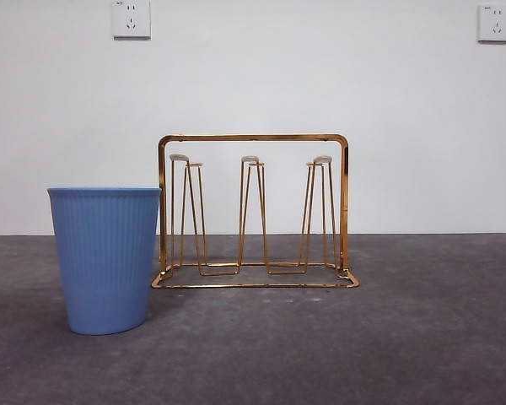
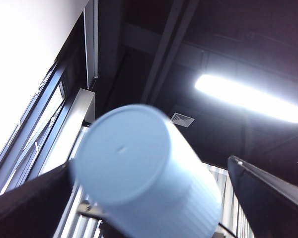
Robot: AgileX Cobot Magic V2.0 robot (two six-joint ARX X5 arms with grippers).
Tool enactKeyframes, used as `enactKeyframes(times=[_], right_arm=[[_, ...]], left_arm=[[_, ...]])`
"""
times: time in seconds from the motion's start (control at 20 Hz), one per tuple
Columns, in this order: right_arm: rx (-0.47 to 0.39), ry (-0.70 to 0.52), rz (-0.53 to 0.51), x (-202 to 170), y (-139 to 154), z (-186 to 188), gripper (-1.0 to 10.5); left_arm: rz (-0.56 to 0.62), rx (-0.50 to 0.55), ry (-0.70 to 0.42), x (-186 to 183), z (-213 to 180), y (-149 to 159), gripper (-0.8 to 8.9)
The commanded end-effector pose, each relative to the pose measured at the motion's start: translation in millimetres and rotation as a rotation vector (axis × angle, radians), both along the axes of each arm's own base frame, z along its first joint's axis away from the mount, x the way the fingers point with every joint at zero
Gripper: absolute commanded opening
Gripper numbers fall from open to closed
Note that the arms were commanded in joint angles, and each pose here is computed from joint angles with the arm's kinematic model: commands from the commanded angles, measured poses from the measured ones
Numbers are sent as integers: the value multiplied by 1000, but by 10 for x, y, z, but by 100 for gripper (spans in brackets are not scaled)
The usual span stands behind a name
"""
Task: Pick up cup 1,put cup 1 in the cup rack,pick up cup 2,put cup 2 in the cup rack
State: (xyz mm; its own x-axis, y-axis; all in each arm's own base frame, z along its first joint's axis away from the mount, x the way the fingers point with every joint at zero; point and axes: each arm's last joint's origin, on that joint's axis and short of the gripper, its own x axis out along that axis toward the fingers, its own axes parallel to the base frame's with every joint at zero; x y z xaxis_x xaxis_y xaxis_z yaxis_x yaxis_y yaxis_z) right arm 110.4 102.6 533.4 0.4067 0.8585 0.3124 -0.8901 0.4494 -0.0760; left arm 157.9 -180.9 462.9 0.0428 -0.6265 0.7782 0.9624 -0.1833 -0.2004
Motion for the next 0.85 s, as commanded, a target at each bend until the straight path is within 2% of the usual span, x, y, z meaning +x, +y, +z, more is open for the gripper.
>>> enactKeyframes(times=[0.05, 0.2, 0.3, 0.45, 0.55, 0.8, 0.85], right_arm=[[3, 10, 16, 27, 27, -10, -16], [-5, 25, 23, 77, 68, -31, -16], [-9, 28, 27, 92, 82, -37, -16], [-6, 23, 27, 92, 81, -33, -16], [-4, 22, 26, 90, 80, -31, -16], [-6, 24, 26, 92, 82, -33, -12], [-8, 27, 26, 94, 83, -37, -12]], left_arm=[[-8, -19, -11, -16, 18, 9, 593], [-6, -26, -12, -18, 22, 13, 585], [-6, -26, -13, -18, 22, 13, 445], [-6, -25, -13, -18, 21, 13, 314], [-6, -26, -12, -18, 21, 13, 174], [-6, -26, -11, -17, 21, 12, -9], [-4, -27, -10, -16, 21, 13, -8]])
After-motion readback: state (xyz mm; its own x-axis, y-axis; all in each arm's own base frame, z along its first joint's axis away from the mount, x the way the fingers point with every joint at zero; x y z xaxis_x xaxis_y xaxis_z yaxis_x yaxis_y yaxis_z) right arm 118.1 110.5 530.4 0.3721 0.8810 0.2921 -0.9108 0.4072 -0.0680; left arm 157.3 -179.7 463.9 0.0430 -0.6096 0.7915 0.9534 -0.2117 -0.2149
